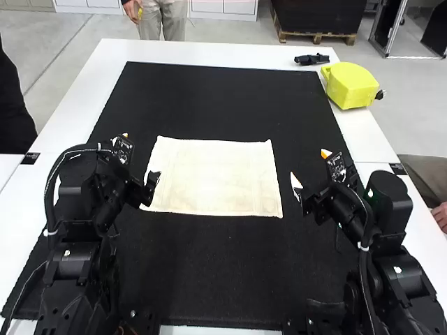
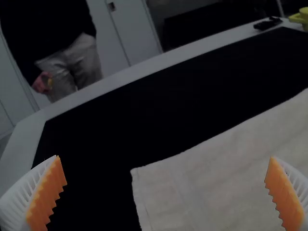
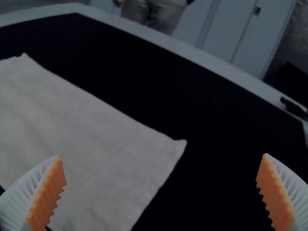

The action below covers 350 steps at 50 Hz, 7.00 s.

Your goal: Fold the towel.

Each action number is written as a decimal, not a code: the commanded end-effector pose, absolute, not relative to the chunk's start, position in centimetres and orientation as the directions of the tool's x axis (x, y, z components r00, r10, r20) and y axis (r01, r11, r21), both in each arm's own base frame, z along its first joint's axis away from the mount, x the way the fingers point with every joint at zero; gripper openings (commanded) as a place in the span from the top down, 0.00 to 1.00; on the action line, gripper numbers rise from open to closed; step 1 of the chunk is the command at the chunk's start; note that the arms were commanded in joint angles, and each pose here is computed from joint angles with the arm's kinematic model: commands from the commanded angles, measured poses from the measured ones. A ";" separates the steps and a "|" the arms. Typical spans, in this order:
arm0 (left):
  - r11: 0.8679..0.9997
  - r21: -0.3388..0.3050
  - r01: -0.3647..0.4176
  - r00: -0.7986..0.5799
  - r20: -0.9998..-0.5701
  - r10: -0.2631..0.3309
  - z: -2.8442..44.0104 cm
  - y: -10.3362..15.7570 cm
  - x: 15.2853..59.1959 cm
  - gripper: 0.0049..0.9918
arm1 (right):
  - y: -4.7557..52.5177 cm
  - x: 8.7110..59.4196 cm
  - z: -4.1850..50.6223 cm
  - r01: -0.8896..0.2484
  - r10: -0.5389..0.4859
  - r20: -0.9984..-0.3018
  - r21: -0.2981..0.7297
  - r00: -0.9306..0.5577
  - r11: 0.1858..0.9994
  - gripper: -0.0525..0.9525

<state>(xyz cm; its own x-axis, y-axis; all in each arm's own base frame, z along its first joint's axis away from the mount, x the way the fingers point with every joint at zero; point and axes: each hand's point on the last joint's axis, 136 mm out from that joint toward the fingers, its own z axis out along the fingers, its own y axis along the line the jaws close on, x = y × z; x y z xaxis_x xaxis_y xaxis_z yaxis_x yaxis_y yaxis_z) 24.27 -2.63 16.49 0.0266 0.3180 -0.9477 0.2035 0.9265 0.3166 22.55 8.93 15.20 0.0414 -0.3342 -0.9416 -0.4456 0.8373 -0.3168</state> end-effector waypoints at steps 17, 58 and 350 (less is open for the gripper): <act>0.921 0.331 0.206 0.038 -0.943 0.331 16.5 -2.7 24.2 0.02 | 9.3 22.1 12.5 -0.499 -0.350 -0.936 -0.291 -0.026 0.816 0.04; 0.918 0.337 0.207 0.036 -0.941 0.337 16.4 -2.7 24.2 0.02 | 10.3 21.6 12.4 -0.547 -0.404 -0.914 -0.354 0.032 0.759 0.04; 0.997 -0.071 -0.023 -0.703 -0.708 -0.067 3.9 1.5 45.9 0.03 | 12.0 46.5 3.8 -0.249 -0.045 -0.752 0.161 -0.657 0.955 0.04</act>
<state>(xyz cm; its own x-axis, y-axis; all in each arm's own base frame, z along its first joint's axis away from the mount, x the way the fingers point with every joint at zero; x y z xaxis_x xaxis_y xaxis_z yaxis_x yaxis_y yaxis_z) 45.15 1.70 3.60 -0.7106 -0.0649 -0.7006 -0.0189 0.9971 -0.0732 46.55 9.24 1.46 -0.6740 -0.0645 -0.7359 -0.2140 0.9705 0.1110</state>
